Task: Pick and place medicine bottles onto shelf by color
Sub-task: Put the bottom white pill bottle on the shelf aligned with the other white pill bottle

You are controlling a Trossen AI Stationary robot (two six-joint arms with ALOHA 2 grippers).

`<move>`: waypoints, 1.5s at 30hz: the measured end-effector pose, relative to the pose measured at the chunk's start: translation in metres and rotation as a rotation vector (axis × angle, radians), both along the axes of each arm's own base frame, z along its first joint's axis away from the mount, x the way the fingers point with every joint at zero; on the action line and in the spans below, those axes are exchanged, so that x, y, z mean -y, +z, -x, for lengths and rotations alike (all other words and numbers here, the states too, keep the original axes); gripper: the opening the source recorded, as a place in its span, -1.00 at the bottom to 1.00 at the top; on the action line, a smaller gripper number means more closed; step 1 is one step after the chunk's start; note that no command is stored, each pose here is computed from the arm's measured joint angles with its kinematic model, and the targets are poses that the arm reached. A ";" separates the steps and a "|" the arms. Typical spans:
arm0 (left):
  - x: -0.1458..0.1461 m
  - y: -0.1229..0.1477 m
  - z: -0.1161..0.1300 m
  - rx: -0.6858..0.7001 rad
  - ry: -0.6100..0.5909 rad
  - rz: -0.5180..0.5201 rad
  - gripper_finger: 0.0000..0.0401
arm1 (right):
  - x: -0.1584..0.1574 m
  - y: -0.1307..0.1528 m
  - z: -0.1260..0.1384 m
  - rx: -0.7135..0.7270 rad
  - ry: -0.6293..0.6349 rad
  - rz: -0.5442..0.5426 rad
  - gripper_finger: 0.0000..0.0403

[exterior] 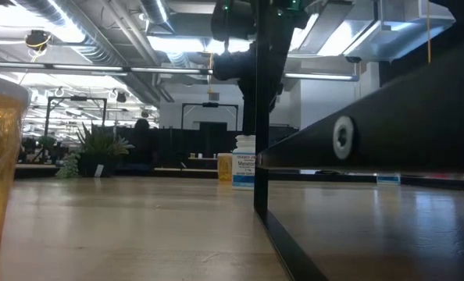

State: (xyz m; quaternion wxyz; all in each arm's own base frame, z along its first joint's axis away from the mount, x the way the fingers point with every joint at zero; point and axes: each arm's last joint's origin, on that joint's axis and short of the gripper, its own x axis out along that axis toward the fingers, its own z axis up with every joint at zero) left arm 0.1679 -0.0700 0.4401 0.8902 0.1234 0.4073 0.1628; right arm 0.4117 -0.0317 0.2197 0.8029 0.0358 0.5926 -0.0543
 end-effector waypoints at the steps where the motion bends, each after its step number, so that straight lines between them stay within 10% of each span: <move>1: 0.000 0.000 0.000 0.000 0.000 0.000 0.65 | 0.000 -0.001 -0.001 0.001 0.000 0.001 0.39; 19: 0.000 0.000 0.000 0.000 0.000 0.000 0.65 | 0.003 -0.037 -0.009 -0.089 0.005 -0.021 0.38; 33: 0.000 0.000 0.000 0.000 0.000 0.000 0.65 | 0.003 -0.037 -0.010 -0.078 -0.001 -0.022 -0.14; 45: 0.000 0.000 0.000 0.000 0.001 0.000 0.65 | -0.014 -0.024 -0.009 -0.098 0.070 -0.012 -0.13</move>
